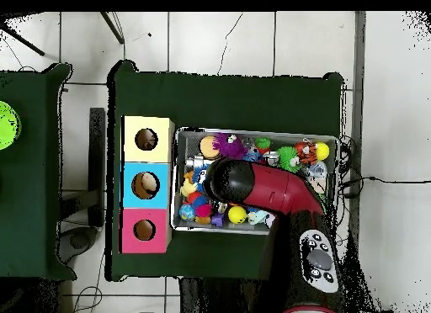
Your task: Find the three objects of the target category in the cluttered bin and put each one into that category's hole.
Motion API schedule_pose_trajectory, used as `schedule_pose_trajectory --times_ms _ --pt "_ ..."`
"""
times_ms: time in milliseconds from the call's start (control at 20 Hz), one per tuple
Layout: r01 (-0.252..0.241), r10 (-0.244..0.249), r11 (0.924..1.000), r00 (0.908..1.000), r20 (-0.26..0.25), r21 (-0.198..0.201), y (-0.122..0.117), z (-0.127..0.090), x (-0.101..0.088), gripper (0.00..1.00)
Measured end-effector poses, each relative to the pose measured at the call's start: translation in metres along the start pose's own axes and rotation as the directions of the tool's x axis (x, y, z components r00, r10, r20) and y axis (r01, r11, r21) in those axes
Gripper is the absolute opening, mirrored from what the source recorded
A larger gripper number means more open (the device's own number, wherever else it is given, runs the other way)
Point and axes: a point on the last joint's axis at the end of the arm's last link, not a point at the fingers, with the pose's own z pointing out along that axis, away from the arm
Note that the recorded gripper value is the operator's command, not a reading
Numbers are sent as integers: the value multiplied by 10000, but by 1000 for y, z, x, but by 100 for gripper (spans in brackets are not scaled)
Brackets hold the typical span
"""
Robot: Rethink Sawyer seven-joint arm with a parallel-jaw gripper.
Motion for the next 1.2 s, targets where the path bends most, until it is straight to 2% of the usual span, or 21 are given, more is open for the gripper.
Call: schedule_pose_trajectory --times_ms 250,500,600,700,900,1200 --pt "-575 577 9983 9977 -362 55 -32 8 16 0" --pt "-1065 1068 9943 9933 -433 96 -69 21 28 0" --pt "-1171 1174 9931 9922 -427 96 -77 25 31 0" --pt "-1376 1376 9905 9900 -307 14 -92 35 36 0" --pt "-1521 1521 9882 9884 10 -184 -103 56 42 0" --pt "-1471 1514 9869 9863 654 -661 -102 99 50 0"
